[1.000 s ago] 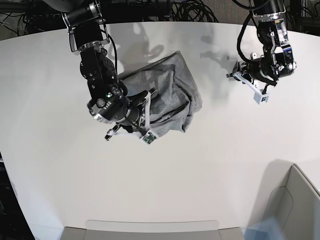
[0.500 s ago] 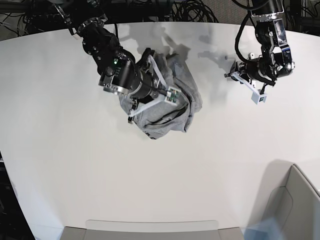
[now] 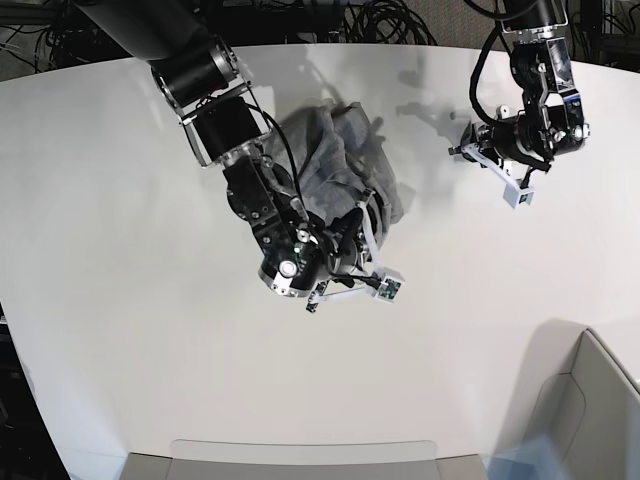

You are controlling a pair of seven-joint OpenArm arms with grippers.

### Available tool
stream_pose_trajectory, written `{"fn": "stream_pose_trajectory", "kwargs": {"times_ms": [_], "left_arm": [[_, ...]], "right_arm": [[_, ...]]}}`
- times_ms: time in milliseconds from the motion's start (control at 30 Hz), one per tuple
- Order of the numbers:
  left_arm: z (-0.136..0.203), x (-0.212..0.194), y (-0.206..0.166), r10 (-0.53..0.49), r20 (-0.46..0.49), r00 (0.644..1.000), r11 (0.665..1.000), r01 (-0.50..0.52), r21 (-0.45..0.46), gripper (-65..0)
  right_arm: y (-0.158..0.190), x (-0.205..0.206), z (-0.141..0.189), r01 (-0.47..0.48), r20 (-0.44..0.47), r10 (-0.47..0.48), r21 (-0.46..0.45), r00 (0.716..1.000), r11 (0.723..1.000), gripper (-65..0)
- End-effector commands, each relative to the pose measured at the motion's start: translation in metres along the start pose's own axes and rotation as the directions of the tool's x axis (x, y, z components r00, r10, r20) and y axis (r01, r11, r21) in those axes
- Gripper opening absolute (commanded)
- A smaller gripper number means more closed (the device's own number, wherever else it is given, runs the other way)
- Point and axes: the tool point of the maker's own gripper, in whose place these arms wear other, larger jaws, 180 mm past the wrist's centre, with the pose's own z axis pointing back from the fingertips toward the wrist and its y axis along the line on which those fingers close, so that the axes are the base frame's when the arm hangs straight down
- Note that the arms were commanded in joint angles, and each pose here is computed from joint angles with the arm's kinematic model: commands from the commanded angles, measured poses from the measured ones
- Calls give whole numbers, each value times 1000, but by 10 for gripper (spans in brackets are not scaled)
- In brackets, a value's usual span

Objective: Fold the T-shirt properly
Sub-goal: 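Lift and fold the bundle over itself with the right gripper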

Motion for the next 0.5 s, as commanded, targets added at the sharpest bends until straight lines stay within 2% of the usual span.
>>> {"fn": "stream_pose_trajectory", "kwargs": {"times_ms": [0, 100, 167, 233, 333, 400, 467], "left_arm": [[4, 4, 2, -7, 6, 1000, 1000, 7, 14, -650], [4, 4, 3, -6, 6, 1000, 1000, 6, 14, -650], [4, 4, 3, -6, 6, 1000, 1000, 6, 14, -650], [4, 4, 3, -6, 6, 1000, 1000, 6, 14, -650], [4, 5, 3, -6, 8, 1000, 1000, 6, 14, -650], [5, 12, 0, -11, 21, 1000, 1000, 11, 9, -650], [5, 13, -1, -11, 25, 1000, 1000, 11, 8, -650]], "right_arm": [[-16, 21, 5, 15, 47, -13, -32, 999, 999, -650], [-15, 32, -12, 21, 72, -21, -6, 997, 1000, -650], [4, 52, -18, -4, 151, -2, 36, 989, 999, -650], [20, 76, -18, 6, 264, -26, 77, 964, 997, -650], [32, 97, -15, 30, 361, -67, 108, 930, 994, -650], [41, 104, -11, 9, 379, -48, 103, 924, 995, -650], [44, 101, -7, 26, 356, -54, 82, 933, 996, -650]]}}
